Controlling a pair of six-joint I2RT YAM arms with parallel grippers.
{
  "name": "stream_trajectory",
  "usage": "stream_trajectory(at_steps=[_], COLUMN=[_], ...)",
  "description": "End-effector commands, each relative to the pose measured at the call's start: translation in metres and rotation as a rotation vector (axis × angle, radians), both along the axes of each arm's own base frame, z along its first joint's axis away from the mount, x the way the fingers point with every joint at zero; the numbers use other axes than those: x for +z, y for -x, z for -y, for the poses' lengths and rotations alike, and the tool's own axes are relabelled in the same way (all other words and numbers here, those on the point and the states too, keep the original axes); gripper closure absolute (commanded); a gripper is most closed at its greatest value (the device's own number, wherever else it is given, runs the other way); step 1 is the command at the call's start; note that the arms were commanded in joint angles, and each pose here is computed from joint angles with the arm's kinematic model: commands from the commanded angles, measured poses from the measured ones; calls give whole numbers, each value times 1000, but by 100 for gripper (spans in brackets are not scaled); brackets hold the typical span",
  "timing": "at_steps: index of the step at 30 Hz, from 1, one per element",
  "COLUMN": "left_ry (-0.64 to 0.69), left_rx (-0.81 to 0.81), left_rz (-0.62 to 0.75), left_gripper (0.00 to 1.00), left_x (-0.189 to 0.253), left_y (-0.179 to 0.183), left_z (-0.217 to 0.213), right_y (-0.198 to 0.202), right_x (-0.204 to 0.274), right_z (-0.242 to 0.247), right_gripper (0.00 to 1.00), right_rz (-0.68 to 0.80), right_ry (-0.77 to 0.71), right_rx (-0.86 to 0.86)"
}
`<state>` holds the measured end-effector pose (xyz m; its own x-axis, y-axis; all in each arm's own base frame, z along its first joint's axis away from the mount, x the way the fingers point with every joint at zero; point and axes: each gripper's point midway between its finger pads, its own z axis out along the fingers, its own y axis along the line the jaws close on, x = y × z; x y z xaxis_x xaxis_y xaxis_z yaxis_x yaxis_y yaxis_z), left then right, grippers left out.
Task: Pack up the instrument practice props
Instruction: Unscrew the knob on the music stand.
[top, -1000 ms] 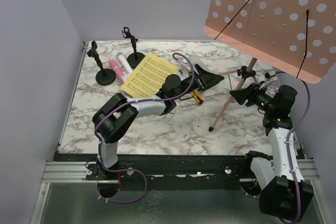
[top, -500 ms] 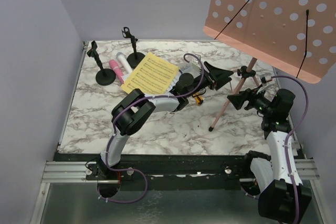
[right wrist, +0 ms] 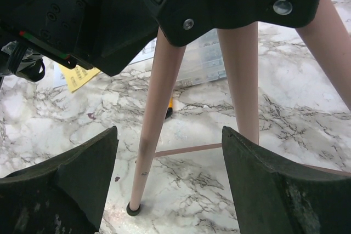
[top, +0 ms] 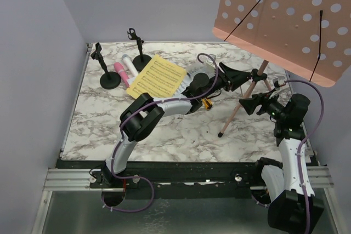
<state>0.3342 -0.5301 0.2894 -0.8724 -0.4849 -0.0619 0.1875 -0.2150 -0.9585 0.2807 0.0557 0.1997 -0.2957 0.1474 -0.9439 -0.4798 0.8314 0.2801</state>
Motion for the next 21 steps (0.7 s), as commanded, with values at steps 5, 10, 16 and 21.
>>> stream_trajectory(at_steps=[5,10,16,21], left_ry=[-77,-88,-102,-62], left_rx=[0,16,13,9], left_rz=[-26,-61,-108,-233], left_gripper=[67,82,88,88], left_x=[1,-2,2,2], left_y=[-1,-6,-10,-14], left_z=[18,20,25,23], right_y=[-3,-2,-2,-2], right_x=[5,7,9,11], right_z=[8,9,10,12], right_gripper=[20,20,20,20], right_rz=[34,43,50,55], right_ry=[28,31,35,39], right_rx=[-40,-47,-50,-61])
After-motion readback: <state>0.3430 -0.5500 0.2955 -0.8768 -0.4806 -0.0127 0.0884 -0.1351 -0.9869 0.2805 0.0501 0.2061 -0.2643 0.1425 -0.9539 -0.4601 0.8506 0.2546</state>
